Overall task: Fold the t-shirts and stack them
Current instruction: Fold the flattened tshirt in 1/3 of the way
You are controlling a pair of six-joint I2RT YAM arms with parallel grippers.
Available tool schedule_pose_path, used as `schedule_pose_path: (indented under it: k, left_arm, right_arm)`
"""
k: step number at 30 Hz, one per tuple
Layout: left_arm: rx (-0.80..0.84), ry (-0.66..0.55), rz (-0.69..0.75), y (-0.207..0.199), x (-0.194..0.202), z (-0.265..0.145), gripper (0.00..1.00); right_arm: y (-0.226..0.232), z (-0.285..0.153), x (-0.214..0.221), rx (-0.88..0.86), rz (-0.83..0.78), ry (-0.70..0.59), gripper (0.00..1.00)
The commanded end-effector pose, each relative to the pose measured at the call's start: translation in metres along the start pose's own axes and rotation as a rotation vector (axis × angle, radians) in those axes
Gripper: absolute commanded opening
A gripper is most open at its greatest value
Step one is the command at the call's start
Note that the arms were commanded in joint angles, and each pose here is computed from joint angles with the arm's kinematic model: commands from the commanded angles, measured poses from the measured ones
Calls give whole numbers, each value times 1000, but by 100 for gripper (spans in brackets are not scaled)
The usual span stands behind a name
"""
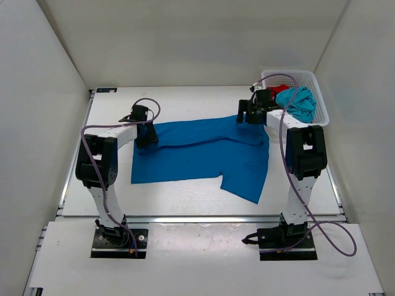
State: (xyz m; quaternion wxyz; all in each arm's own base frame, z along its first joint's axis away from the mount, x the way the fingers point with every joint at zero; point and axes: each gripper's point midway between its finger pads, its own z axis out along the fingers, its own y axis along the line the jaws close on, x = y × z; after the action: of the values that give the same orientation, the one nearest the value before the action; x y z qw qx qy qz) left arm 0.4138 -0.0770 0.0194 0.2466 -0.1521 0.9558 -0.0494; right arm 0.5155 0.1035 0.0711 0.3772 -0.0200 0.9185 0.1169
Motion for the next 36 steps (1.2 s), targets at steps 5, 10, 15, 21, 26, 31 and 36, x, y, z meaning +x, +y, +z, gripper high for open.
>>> schedule_pose_path:
  k: [5,10,15,21,26,31,36]
  left_arm:
    - [-31,37,-30,13,-10,24,62]
    - [-25,54,-38,2,-43,40,62]
    - [27,52,-41,-22,-85,61,65]
    - [48,-29,2,-39,-132,26,82]
    - [-6,-165,33,-20,-152,-49,90]
    - [-25,-149,-50,30,-111,-87,98]
    - [-160,-110,-93,82,-47,-104,99]
  right_arm:
    - [-3,15,-5,-36,71,5,73]
    - [-9,31,-23,-81,117,16,73]
    - [-10,57,-42,-151,132,15,74]
    - [24,26,-113,-261,4,-116,74]
    - [52,-35,-147,-328,-85,-166,76]
    - [63,-95,-105,-264,-135,-90,76]
    - [62,-144,-25,-87,-196,-56,79]
